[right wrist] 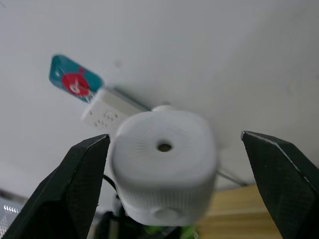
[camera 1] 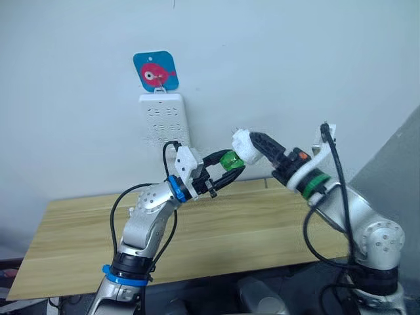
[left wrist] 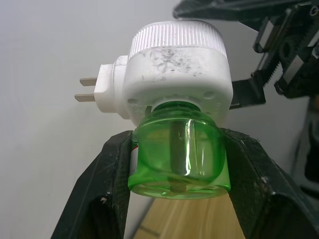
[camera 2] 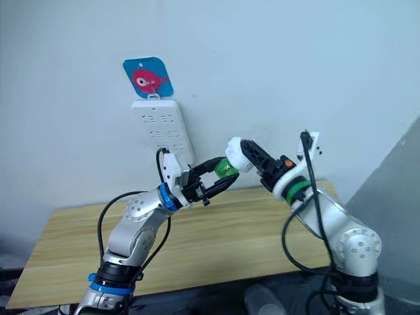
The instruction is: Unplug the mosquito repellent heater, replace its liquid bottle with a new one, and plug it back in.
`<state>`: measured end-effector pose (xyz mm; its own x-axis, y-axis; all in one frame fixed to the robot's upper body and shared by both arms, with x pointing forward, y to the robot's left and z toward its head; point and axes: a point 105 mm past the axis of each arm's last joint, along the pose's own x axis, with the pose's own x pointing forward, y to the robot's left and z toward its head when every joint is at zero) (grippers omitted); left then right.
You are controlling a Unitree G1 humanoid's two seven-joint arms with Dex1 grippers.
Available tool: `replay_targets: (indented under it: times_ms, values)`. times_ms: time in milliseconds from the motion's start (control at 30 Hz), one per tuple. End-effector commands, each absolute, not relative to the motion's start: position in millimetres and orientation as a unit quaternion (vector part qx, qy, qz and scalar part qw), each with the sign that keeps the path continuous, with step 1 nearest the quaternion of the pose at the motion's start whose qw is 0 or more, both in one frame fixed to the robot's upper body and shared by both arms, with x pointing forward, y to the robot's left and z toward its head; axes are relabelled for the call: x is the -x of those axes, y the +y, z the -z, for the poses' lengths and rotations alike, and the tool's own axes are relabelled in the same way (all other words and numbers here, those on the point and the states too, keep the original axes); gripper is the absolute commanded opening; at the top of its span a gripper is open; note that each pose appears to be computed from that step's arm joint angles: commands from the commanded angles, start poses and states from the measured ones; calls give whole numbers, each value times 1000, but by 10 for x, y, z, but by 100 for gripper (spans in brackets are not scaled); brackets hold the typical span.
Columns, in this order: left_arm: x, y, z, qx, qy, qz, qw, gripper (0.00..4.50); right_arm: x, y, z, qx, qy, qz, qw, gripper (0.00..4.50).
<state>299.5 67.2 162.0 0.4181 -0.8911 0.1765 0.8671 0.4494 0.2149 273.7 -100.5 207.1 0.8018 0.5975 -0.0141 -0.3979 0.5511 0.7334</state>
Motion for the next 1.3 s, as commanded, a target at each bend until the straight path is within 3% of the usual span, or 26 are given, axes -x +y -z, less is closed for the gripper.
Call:
replay_targets:
  times_ms: [33,200,367,533,1133,1200,1300]
  values:
    - [-2897,715,-1666,-86,-152,565,806,226,-2509,-1082,-2130,-353,149,-375,844,450]
    - [-2722,794,-1498,-153,-129,635,746,226,-2277,-1121,-2003,-272,220,-474,808,450]
    - [-2618,807,-1418,-199,-140,660,711,226,-2244,-1052,-1899,-257,266,-501,782,450]
    - [-2574,808,-1389,-234,-163,655,700,226,-2175,-970,-1735,-248,316,-515,757,450]
    - [-2542,757,-1445,-243,-193,644,699,226,-2313,-668,-1683,-298,322,-533,724,450]
    - [-2536,753,-1447,-245,-194,645,698,226,-2327,-643,-1691,-298,321,-534,723,414]
    - [-2537,749,-1459,-242,-195,643,700,226,-2326,-617,-1706,-298,319,-539,720,323]
